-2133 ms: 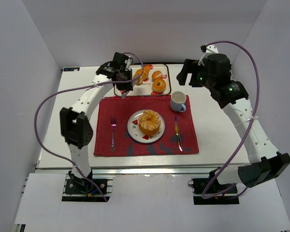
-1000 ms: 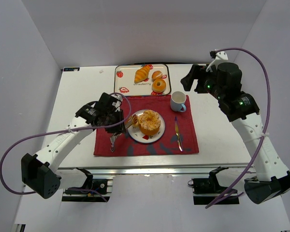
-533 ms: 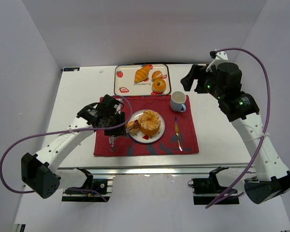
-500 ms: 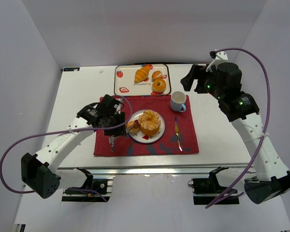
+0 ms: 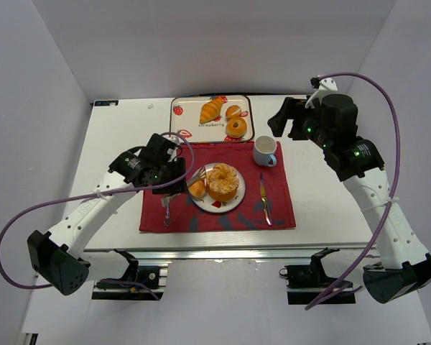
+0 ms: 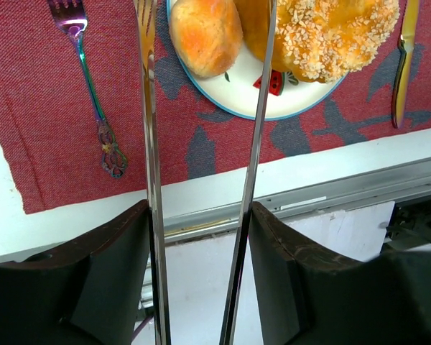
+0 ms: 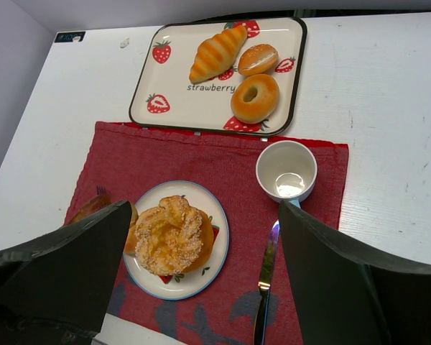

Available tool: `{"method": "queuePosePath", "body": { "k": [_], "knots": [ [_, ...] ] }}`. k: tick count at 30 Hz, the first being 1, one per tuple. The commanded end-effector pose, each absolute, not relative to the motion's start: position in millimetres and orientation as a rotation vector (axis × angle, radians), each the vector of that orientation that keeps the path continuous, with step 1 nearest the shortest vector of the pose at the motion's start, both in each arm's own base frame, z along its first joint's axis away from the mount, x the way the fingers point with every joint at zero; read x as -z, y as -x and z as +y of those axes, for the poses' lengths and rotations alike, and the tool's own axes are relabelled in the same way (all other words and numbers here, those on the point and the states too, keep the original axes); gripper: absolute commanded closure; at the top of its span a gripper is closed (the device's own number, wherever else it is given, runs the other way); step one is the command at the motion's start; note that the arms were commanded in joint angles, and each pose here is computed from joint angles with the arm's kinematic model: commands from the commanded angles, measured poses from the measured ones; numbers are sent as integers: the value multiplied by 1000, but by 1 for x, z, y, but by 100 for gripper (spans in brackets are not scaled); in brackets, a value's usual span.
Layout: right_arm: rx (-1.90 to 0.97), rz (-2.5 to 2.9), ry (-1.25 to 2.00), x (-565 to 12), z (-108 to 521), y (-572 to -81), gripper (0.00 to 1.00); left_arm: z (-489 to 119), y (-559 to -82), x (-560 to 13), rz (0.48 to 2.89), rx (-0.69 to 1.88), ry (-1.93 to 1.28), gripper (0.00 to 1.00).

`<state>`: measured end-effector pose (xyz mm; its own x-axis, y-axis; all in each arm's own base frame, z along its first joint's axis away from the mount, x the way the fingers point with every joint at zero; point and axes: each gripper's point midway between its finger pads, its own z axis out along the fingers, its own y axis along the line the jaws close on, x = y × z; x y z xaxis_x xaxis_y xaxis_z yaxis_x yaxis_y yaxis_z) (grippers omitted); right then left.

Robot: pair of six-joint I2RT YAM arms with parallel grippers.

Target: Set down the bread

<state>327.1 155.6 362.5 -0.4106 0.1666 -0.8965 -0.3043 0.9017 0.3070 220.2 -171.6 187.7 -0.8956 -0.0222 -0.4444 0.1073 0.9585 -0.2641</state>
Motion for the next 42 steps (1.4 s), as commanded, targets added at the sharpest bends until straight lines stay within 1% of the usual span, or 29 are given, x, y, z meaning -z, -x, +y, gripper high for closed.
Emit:
{"method": "queuePosePath", "body": {
  "k": [1, 3, 4, 7, 10, 11, 14, 16, 20, 21, 22, 23, 24, 25, 27, 28, 30, 33, 37, 40, 42],
  "knots": [
    [-539, 1884, 97, -375, 156, -324, 10, -167, -229, -213, 2563, 371, -13, 36],
    [-538, 1883, 97, -375, 155, -325, 11, -157, -233, -224, 2531, 319, 25, 36],
    [-539, 1886, 97, -374, 156, -325, 11, -147, -235, -225, 2521, 246, 50, 36],
    [-537, 1884, 97, -373, 156, -327, 11, -130, -239, -237, 2470, 160, 117, 38],
    [-569, 1885, 120, -374, 162, -325, 11, -125, -242, -250, 2440, 137, 180, 39],
    [-569, 1883, 120, -375, 162, -326, 11, -116, -245, -252, 2418, 79, 216, 39],
    [-575, 1880, 129, -376, 164, -327, 11, -92, -252, -251, 2373, -61, 330, 39],
    [-583, 1882, 138, -376, 166, -327, 11, -68, -266, -247, 2337, -162, 432, 44],
    [-594, 1877, 155, -380, 169, -327, 11, -31, -292, -238, 2292, -232, 565, 44],
    [-596, 1872, 159, -383, 169, -327, 11, -19, -294, -228, 2311, -268, 574, 44],
    [-600, 1872, 163, -384, 170, -327, 11, 0, -303, -223, 2294, -260, 654, 44],
    [-603, 1874, 164, -384, 171, -328, 11, 9, -306, -214, 2311, -264, 650, 44],
    [-609, 1873, 162, -384, 172, -329, 11, 18, -304, -195, 2346, -269, 678, 44],
    [-622, 1874, 166, -383, 174, -328, 11, 27, -312, -187, 2334, -213, 731, 45],
    [-637, 1877, 161, -382, 176, -329, 11, 34, -305, -154, 2384, -195, 779, 48],
    [-639, 1877, 163, -382, 177, -330, 11, 40, -312, -149, 2352, -153, 817, 49],
    [-640, 1882, 162, -380, 178, -331, 11, 41, -311, -135, 2357, -138, 837, 49],
    [-636, 1886, 162, -378, 178, -332, 11, 40, -300, -109, 2390, -145, 872, 49],
    [-632, 1903, 160, -370, 177, -331, 11, 52, -266, -71, 2451, -272, 940, 48],
    [-629, 1912, 162, -366, 177, -331, 11, 55, -253, -52, 2495, -304, 946, 42],
    [-629, 1914, 161, -365, 177, -330, 11, 58, -243, -40, 2521, -331, 964, 42]
  ]
}}
